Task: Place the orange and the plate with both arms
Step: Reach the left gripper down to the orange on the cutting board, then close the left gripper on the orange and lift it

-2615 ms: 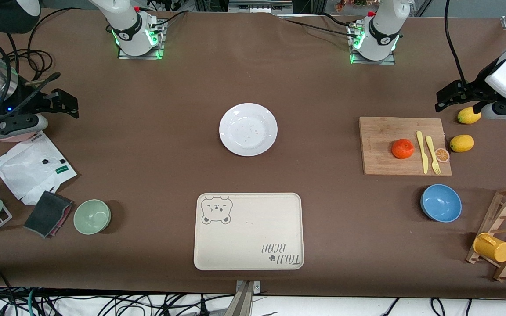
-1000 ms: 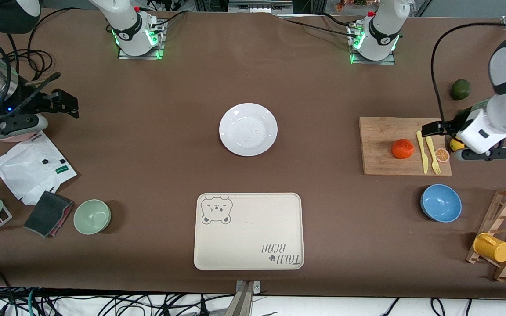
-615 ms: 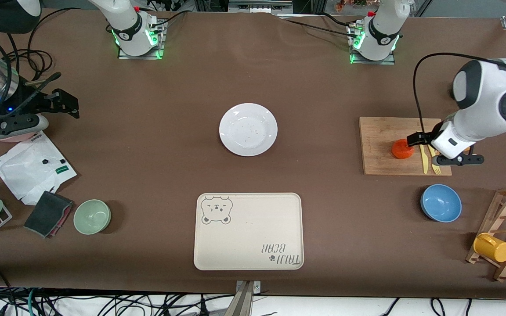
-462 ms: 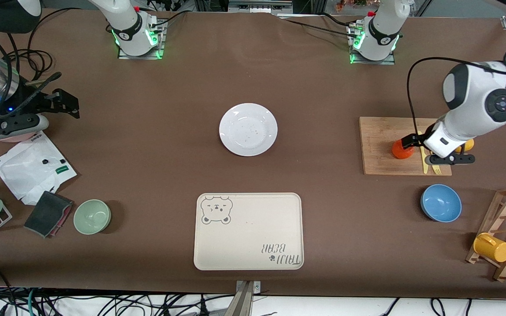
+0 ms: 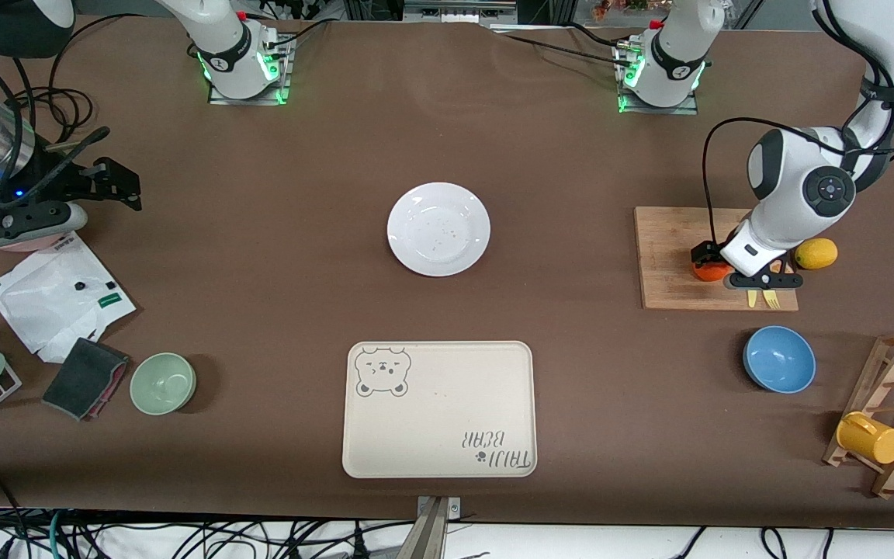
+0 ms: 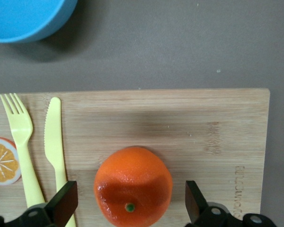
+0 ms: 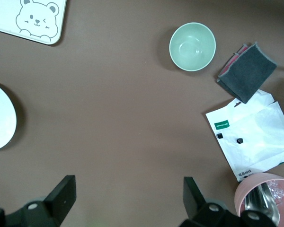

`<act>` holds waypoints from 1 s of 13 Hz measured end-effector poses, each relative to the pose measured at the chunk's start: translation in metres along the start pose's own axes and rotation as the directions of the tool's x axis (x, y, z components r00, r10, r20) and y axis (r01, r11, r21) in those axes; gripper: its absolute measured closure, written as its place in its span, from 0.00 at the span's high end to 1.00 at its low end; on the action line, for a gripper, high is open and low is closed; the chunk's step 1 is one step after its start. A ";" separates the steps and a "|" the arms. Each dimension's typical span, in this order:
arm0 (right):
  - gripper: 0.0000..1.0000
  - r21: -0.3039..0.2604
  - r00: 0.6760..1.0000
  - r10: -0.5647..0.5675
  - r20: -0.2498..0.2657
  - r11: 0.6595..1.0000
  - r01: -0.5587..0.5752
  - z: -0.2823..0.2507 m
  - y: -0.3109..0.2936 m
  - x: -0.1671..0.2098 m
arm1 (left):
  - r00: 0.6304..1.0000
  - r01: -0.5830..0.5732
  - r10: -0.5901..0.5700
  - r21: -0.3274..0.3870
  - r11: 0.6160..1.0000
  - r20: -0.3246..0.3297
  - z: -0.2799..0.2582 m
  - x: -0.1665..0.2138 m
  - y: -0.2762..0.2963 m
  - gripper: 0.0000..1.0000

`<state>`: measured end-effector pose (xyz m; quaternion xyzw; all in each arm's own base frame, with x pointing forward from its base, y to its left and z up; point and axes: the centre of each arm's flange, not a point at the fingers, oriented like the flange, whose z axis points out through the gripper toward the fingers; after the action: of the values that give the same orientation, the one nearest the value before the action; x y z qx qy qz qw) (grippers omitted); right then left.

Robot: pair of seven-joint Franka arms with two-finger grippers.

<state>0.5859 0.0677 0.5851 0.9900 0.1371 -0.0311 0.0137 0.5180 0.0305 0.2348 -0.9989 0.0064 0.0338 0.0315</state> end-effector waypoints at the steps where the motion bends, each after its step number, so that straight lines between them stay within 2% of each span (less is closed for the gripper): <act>1: 1.00 0.000 1.000 -0.003 0.000 1.000 0.003 0.000 -0.002 0.000 | 1.000 -0.001 0.001 0.000 1.000 0.007 0.003 -0.001 0.001 1.00; 11: 1.00 -0.001 1.000 -0.008 0.000 1.000 0.008 0.000 -0.005 0.001 | 1.000 -0.003 0.003 -0.005 1.000 0.023 0.035 -0.002 0.001 1.00; 13: 1.00 -0.001 1.000 -0.008 0.000 1.000 0.008 0.000 -0.004 0.001 | 1.000 -0.001 0.001 -0.005 1.000 0.023 0.036 -0.002 0.000 0.82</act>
<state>0.5852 0.0722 0.5853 0.9894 0.1409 -0.0310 0.0138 0.5139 0.0329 0.1991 -0.9985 0.0066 0.0451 0.0288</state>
